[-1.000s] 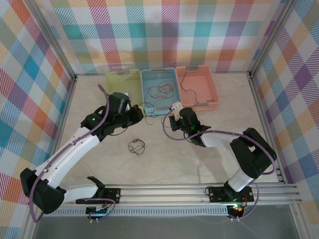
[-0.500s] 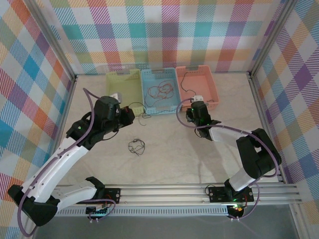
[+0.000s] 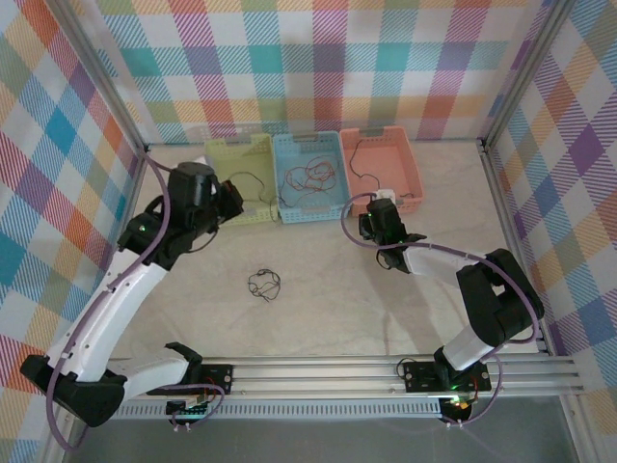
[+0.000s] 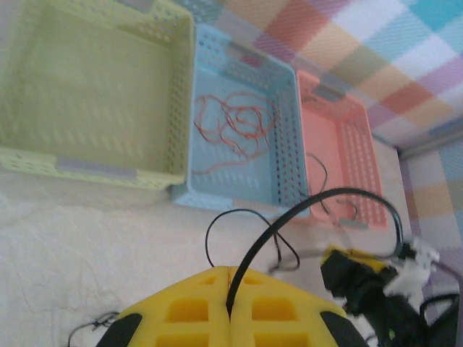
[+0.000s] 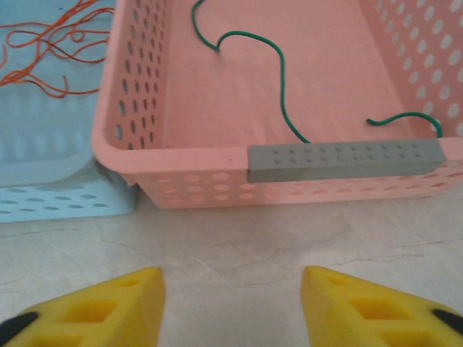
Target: Untangle the cables
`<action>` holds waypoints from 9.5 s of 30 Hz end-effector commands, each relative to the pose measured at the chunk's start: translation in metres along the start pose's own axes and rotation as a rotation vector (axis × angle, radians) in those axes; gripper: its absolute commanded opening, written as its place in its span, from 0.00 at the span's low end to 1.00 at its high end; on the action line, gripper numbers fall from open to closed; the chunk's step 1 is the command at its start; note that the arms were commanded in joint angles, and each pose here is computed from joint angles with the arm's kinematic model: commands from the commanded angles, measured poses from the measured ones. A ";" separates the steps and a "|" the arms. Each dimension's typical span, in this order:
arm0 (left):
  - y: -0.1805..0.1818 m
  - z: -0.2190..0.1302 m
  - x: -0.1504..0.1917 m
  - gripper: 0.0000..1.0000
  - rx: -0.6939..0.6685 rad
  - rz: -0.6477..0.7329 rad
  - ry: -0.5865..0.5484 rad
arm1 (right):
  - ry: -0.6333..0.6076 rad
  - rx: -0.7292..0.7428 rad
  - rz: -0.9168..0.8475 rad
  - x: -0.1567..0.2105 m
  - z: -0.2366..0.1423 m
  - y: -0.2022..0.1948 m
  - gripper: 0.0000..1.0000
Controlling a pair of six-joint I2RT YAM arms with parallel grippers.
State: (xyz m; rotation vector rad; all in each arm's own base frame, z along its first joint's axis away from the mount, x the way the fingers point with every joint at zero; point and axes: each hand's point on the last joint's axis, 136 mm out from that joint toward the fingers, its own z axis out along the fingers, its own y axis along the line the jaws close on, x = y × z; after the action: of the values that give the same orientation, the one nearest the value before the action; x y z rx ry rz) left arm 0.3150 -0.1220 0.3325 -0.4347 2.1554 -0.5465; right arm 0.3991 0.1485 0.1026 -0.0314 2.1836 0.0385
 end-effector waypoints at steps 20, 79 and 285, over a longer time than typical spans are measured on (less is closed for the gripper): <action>0.046 0.049 -0.128 0.00 -0.159 -0.182 -0.150 | -0.007 -0.021 0.023 -0.005 0.000 0.001 0.68; 0.118 0.087 0.209 0.67 -0.220 0.026 0.625 | 0.018 -0.197 -0.016 -0.002 -0.004 0.032 0.63; -0.034 0.047 0.173 0.00 0.455 0.259 0.272 | -0.445 -1.183 -0.316 -0.008 -0.154 0.167 0.66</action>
State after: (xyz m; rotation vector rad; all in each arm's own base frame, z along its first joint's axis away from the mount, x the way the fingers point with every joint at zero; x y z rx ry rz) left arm 0.2603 -0.2344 0.2034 0.1163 2.2277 -0.9135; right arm 0.3008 0.2857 0.1858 -0.7007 1.6233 0.9858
